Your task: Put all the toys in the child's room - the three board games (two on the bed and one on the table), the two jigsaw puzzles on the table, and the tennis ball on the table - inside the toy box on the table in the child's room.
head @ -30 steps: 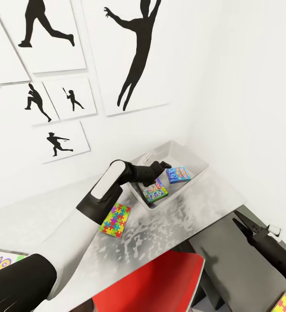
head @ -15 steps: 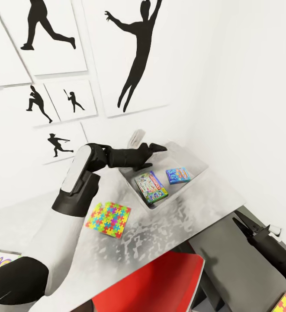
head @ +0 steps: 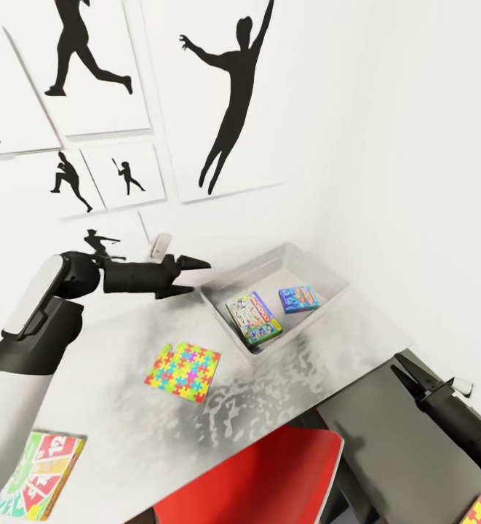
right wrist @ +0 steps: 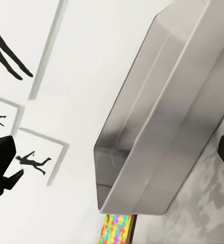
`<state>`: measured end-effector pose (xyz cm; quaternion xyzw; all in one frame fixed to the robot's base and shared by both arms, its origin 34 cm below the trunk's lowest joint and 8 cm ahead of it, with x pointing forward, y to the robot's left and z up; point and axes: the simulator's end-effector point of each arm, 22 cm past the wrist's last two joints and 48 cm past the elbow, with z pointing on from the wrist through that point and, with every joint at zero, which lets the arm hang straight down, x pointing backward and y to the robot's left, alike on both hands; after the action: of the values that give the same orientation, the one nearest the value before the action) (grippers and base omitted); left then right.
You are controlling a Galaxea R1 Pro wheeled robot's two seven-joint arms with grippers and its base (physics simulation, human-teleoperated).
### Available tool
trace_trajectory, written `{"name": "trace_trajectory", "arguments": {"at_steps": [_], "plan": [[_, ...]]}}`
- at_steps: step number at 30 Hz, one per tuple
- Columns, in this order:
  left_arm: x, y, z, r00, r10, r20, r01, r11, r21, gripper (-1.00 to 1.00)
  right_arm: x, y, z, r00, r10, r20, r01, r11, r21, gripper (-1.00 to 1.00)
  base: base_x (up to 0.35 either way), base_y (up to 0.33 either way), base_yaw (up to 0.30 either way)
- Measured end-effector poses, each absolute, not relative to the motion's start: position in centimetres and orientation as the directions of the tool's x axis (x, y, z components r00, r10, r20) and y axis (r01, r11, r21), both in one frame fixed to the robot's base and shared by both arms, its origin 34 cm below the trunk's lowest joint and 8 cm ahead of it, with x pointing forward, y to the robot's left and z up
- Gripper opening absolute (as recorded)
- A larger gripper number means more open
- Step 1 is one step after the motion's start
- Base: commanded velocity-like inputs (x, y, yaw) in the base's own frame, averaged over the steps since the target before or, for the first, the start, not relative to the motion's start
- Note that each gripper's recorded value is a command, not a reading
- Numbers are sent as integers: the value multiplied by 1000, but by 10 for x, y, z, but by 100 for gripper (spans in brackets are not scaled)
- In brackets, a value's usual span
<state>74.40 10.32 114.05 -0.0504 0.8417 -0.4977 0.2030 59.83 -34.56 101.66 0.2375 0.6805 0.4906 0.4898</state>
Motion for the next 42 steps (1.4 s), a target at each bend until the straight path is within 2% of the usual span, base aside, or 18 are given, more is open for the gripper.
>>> {"name": "trace_trajectory", "arguments": {"at_steps": [11,18,25,35,42], "plan": [[710,214,1126,-907,-360,-219,30,463,-886,100,598,-346,1025,-401,803,-441,-172,407,897,100,0,0,0],[673,263,1118,-903,-402,-150,-13,376,-926,100,598,-345,1029,-397,803,-445,-181,407,895,100,0,0,0],[623,302,1016,-902,-428,-59,-180,496,-850,100,598,-345,1034,-393,803,-448,-189,406,894,100,0,0,0],[595,360,927,-827,-560,51,-380,491,-784,100,598,-346,1041,-375,801,-467,-207,419,884,100,0,0,0],[602,364,936,-825,-565,12,-341,480,-808,100,600,-345,1045,-350,799,-489,-225,435,872,100,0,0,0]]}}
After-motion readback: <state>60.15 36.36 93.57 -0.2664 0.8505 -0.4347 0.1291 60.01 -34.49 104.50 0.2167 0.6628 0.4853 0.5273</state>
